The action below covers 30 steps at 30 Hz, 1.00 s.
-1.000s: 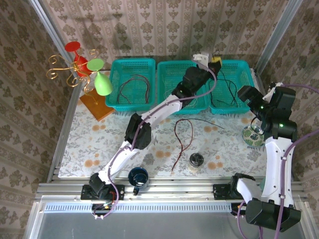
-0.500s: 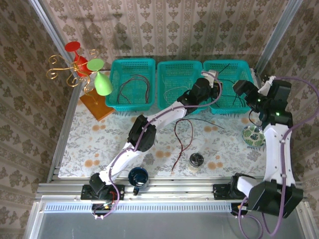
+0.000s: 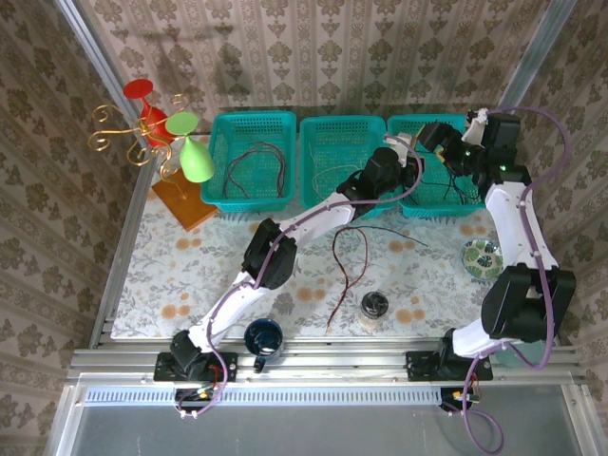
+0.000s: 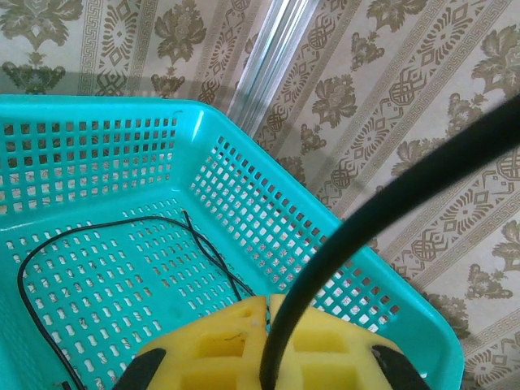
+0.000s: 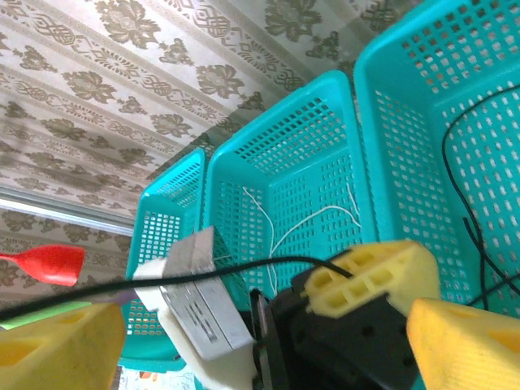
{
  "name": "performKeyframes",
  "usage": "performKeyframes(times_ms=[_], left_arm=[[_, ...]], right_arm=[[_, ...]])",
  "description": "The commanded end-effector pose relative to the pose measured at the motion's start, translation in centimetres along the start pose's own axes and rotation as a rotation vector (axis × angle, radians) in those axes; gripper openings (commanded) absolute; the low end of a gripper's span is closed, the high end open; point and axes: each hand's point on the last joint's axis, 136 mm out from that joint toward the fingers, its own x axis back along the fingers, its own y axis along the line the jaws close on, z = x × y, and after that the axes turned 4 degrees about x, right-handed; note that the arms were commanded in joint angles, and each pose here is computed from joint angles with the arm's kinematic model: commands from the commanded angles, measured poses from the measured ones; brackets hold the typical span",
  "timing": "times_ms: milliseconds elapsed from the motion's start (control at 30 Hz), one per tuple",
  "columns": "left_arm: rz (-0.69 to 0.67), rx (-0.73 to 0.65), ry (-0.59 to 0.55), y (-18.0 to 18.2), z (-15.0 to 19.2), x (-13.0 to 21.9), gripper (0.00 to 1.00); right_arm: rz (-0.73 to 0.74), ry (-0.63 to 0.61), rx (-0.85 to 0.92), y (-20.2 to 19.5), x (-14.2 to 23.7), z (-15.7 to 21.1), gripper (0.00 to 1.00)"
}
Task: Untangle the cables
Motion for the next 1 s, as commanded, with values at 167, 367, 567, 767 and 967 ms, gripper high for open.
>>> performKeyframes(times_ms=[167,367,567,767,967], left_arm=[[0.054,0.003,-0.049,-2.6,-3.8,1.4,0.0],[0.042,-0.003,-0.054,-2.0,-3.9,1.5,0.0],[0.073,-0.02,-0.072,-2.0,-4.7,1.7,0.42],[0.103,-0.078,-0.144,-2.9,-6.8,4.0,0.59],[0.081,-0.092,-0.209,-2.7,-9.6,7.8,0.61]], right_arm=[[0.006,-0.047,0.021,-0.2,-2.1,-3.2,0.56],[0.057,-0.046,0.001,-1.6,-2.6,-3.1,0.0],[0.132,-0.066,-0.02,-3.5,-3.2,-3.1,0.0],[0.304,-0.105,-0.064,-7.6,-4.1,-3.6,0.0],[0.519,-0.027,-0.088,-13.2,-5.7,-1.8,0.0]])
